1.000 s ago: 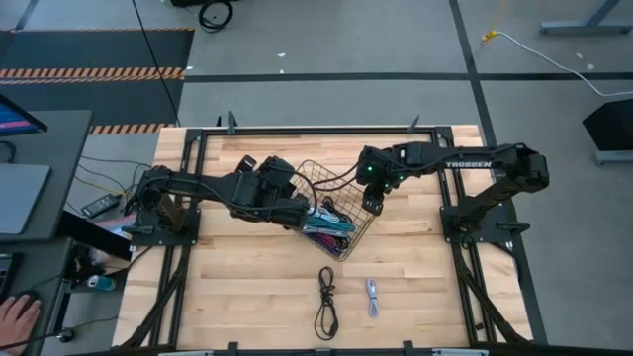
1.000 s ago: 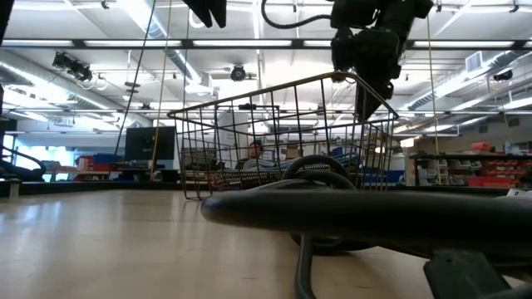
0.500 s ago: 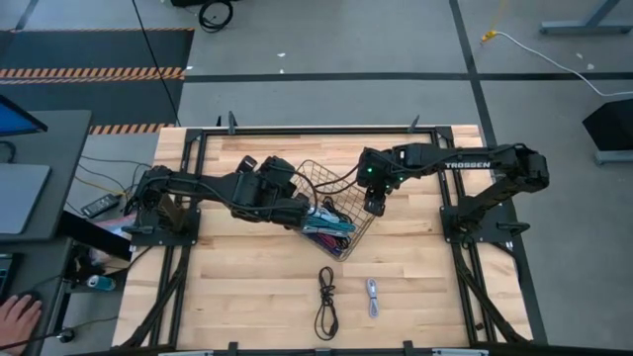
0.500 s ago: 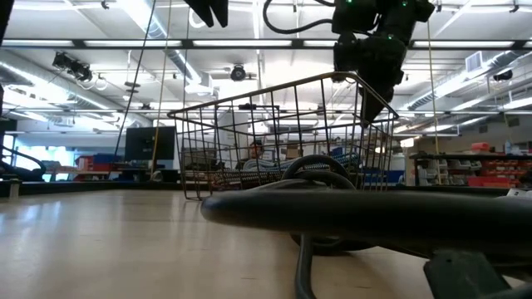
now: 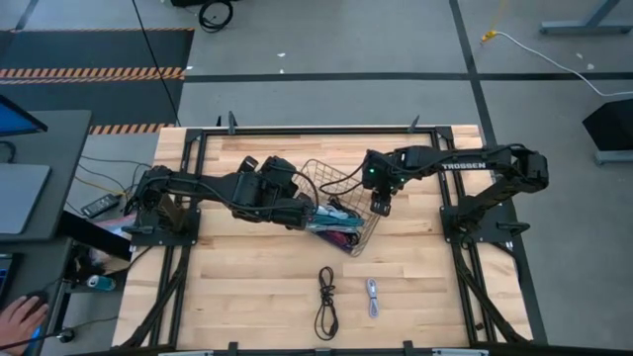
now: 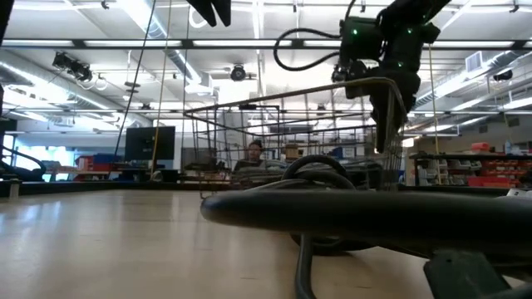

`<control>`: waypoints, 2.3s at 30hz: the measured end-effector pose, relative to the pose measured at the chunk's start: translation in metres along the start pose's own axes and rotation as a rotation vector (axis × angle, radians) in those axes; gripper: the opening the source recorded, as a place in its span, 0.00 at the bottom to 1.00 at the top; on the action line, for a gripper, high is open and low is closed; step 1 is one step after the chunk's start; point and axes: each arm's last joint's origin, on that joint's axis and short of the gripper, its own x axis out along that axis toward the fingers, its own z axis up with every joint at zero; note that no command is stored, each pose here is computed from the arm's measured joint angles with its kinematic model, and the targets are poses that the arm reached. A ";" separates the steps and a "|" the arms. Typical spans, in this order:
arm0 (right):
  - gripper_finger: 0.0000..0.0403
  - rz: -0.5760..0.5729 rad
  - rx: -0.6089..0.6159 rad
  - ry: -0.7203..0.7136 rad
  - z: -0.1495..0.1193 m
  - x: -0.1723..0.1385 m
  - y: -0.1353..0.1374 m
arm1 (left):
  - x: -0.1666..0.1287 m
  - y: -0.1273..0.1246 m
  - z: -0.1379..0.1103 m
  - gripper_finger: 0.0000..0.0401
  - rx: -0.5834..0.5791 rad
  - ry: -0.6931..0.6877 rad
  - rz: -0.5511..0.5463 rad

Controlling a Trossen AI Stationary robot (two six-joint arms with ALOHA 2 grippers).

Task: Pick and place USB-C Cables
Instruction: Adjust the gold wire basket, then put the light purple USB cable into the gold wire basket

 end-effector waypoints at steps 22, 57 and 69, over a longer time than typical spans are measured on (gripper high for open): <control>0.44 -0.179 -0.155 -0.174 0.029 -0.026 -0.051 | 0.000 -0.001 0.001 0.40 -0.018 -0.007 -0.011; 0.44 -0.036 -0.033 -0.500 0.063 -0.052 -0.039 | 0.006 0.002 0.005 0.40 0.060 -0.008 0.014; 0.44 -0.035 -0.079 -0.616 0.082 -0.093 -0.036 | 0.014 0.011 0.008 0.40 0.102 0.030 0.064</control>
